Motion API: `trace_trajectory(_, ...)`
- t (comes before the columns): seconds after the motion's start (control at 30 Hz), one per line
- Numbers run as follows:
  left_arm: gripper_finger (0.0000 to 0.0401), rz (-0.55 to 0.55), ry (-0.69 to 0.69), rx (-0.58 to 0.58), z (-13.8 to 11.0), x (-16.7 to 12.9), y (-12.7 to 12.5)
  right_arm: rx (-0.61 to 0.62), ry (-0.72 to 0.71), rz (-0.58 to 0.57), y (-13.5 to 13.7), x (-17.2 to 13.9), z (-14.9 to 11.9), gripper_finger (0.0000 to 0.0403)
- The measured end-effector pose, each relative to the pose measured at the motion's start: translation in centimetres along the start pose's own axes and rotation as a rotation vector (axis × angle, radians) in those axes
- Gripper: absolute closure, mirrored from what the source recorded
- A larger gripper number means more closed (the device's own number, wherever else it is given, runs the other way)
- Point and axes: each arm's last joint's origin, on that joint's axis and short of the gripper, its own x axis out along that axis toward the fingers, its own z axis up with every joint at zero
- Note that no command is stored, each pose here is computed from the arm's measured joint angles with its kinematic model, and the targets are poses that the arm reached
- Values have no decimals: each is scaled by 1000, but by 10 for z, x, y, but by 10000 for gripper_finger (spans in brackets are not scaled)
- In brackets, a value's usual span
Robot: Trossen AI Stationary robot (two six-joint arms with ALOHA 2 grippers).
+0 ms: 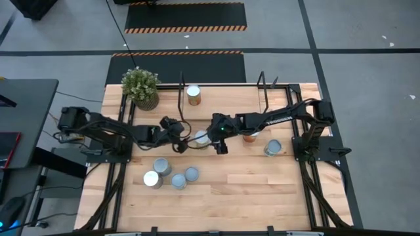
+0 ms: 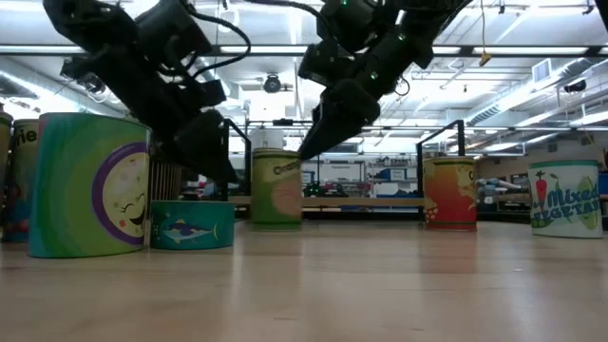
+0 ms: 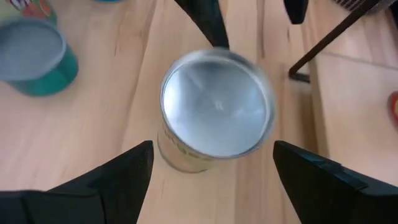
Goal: Pick and place cans onto a shelf
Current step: Put the canned oranges on the shelf
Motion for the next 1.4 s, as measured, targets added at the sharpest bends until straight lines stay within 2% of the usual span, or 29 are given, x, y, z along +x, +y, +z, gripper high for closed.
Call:
trace_trajectory(0.2,12,-6,-37,-15,-3,16,-9,-14,39,-34,9,5,-14,64)
trace_trajectory(0.43,12,-40,-121,-43,0,28,-19,-9,3,-45,8,5,-12,64)
trace_trajectory(0.7,12,-56,-158,-62,3,28,-20,-12,-38,43,11,5,-10,65)
trace_trajectory(0.97,12,-71,-164,-71,4,28,-21,8,-39,49,11,5,-10,70)
trace_trajectory(1.13,12,-95,-158,-47,8,22,-19,7,-37,50,11,5,-10,49)
trace_trajectory(1.33,12,-64,-91,-4,10,4,-6,13,-24,48,12,5,-11,13)
trace_trajectory(1.4,12,-97,-71,2,11,-1,-4,20,-25,48,12,5,-11,7)
